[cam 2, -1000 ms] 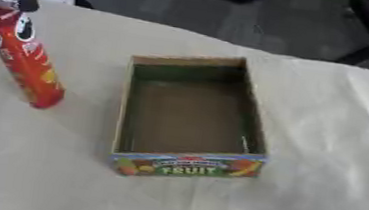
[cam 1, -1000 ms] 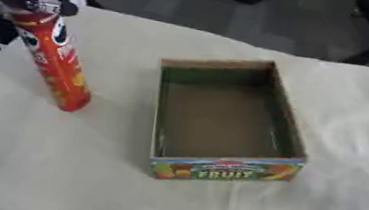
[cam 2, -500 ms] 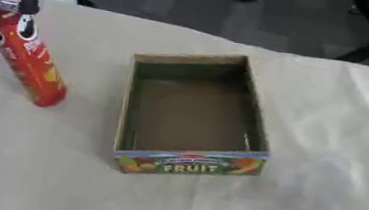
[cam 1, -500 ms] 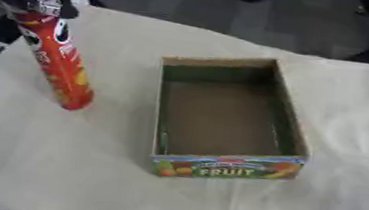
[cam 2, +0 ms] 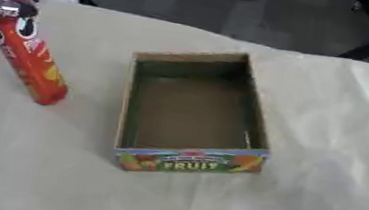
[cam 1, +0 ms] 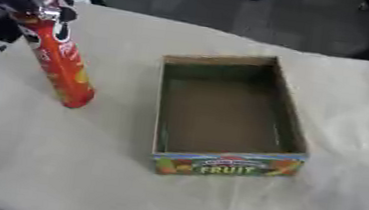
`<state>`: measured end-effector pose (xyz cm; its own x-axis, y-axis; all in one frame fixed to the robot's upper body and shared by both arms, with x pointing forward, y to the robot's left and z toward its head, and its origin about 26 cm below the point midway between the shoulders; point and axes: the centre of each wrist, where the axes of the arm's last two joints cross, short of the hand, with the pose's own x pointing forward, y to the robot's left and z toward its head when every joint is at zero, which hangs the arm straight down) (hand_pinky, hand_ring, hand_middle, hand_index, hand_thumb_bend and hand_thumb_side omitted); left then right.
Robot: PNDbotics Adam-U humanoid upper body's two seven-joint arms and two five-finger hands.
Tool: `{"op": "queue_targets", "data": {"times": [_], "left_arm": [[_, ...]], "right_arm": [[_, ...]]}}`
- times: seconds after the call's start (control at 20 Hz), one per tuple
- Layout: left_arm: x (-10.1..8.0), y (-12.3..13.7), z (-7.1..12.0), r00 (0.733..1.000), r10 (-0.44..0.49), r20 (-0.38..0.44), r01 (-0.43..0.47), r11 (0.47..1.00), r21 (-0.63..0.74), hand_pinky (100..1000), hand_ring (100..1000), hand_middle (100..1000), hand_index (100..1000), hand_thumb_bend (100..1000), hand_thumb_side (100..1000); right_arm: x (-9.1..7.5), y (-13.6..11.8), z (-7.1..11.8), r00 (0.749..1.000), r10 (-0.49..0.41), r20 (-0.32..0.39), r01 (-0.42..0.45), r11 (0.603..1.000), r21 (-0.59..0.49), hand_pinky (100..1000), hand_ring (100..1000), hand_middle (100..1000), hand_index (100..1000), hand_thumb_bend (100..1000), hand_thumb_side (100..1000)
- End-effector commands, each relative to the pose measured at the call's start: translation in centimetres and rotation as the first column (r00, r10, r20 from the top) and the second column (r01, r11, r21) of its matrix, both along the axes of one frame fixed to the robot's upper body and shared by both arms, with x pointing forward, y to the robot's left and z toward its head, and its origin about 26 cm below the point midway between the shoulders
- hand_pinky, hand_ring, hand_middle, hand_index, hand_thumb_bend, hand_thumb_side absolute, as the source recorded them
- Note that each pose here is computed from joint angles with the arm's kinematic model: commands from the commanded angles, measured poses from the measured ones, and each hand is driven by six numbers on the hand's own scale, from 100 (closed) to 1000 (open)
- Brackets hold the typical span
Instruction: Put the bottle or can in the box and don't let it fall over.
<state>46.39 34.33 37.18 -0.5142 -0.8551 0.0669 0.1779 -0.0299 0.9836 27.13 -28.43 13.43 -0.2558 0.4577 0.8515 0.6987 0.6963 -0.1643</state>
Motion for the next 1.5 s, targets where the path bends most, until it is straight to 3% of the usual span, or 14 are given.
{"op": "queue_targets", "data": {"times": [0.05,0.25,0.65,0.9,1.2,1.3,1.5], "left_arm": [[-0.71,1.0,1.21,0.995,-0.086,-0.054,0.092,0.986,0.138,456,692,699,734,307,591],[-0.71,1.03,1.15,0.995,-0.076,-0.061,0.084,0.988,0.13,435,668,668,726,289,532],[-0.7,1.04,0.96,0.995,-0.079,-0.067,0.089,0.984,0.153,405,632,659,710,328,633],[-0.69,1.0,0.94,0.994,-0.088,-0.067,0.097,0.984,0.149,390,625,656,636,316,675],[-0.76,0.85,1.08,0.994,-0.084,-0.065,0.093,0.985,0.143,367,620,639,587,310,585],[-0.81,0.83,1.22,0.995,-0.081,-0.061,0.089,0.985,0.146,369,627,637,582,302,481],[-0.88,0.91,1.34,0.996,-0.072,-0.058,0.08,0.985,0.15,382,640,639,590,284,403]], "right_arm": [[-0.17,-0.38,0.73,1.0,-0.009,0.025,0.01,1.0,-0.026,379,695,874,942,100,682],[-0.17,-0.4,0.75,0.999,-0.011,0.03,0.012,1.0,-0.026,379,694,872,941,100,678],[-0.18,-0.45,0.74,0.999,-0.018,0.037,0.019,1.0,-0.025,379,692,870,940,100,677],[-0.17,-0.43,0.76,0.999,-0.019,0.042,0.02,1.0,-0.023,379,692,868,939,100,676],[-0.17,-0.4,0.75,0.999,-0.017,0.043,0.018,1.0,-0.02,382,691,864,938,100,680],[-0.15,-0.41,0.78,0.999,-0.016,0.046,0.017,1.0,-0.02,382,690,863,938,100,672],[-0.12,-0.4,0.84,0.999,-0.014,0.051,0.015,1.0,-0.019,383,690,863,937,100,672]]}}
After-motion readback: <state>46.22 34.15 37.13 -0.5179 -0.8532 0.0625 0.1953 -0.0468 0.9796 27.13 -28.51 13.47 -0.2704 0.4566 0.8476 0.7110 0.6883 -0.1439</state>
